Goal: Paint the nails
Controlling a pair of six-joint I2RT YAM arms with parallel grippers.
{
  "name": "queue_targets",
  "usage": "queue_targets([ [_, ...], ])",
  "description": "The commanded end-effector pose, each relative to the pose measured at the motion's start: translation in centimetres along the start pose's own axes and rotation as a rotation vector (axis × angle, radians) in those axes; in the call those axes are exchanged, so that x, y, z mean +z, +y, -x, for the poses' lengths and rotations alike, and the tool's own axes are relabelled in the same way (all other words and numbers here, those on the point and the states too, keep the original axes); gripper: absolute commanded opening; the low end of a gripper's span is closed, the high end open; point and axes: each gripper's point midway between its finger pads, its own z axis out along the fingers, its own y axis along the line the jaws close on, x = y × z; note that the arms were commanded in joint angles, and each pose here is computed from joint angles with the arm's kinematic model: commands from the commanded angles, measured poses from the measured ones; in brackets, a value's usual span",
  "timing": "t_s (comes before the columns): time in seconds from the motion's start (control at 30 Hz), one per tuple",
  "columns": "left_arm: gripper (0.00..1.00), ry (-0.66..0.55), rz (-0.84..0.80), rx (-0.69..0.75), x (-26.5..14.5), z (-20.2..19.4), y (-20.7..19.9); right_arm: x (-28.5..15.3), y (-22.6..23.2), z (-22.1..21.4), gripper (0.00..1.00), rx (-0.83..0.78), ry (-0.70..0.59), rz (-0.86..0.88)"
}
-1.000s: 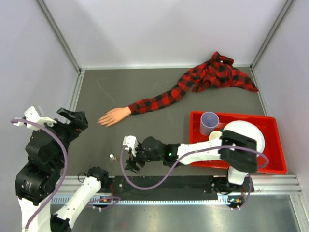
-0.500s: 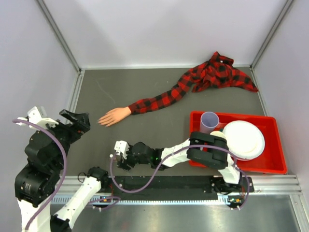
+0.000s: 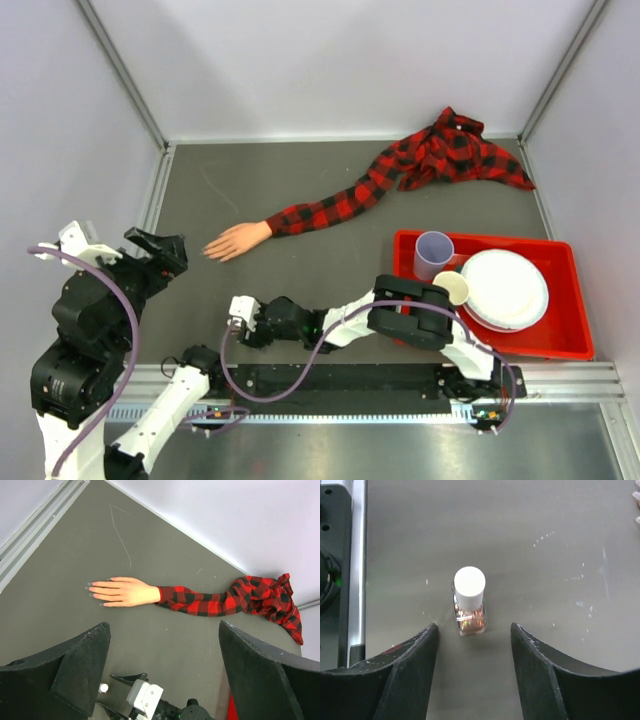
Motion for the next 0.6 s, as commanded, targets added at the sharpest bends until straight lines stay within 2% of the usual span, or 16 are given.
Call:
queue_targets([
  [0.0, 0.92, -0.021, -0.028, -0.007, -0.4, 0.8, -0.5, 1.5, 0.5, 2.8, 0.58, -0.033, -0.092, 0.017],
  [0.3, 0.92, -0.012, -0.023, 0.002, -0.3, 0.6, -0.5, 2.5, 0.5, 2.0, 0.53, -0.056, -0.093, 0.022],
  [0.4, 0.92, -0.004, -0.023, 0.002, -0.2, 0.4, -0.6, 2.5, 0.7, 1.8, 0.49, -0.063, -0.100, 0.031],
  [0.57, 0.92, 0.010, -0.016, 0.008, 0.2, -0.1, -0.5, 1.8, 1.0, 2.1, 0.36, -0.065, -0.121, 0.047],
])
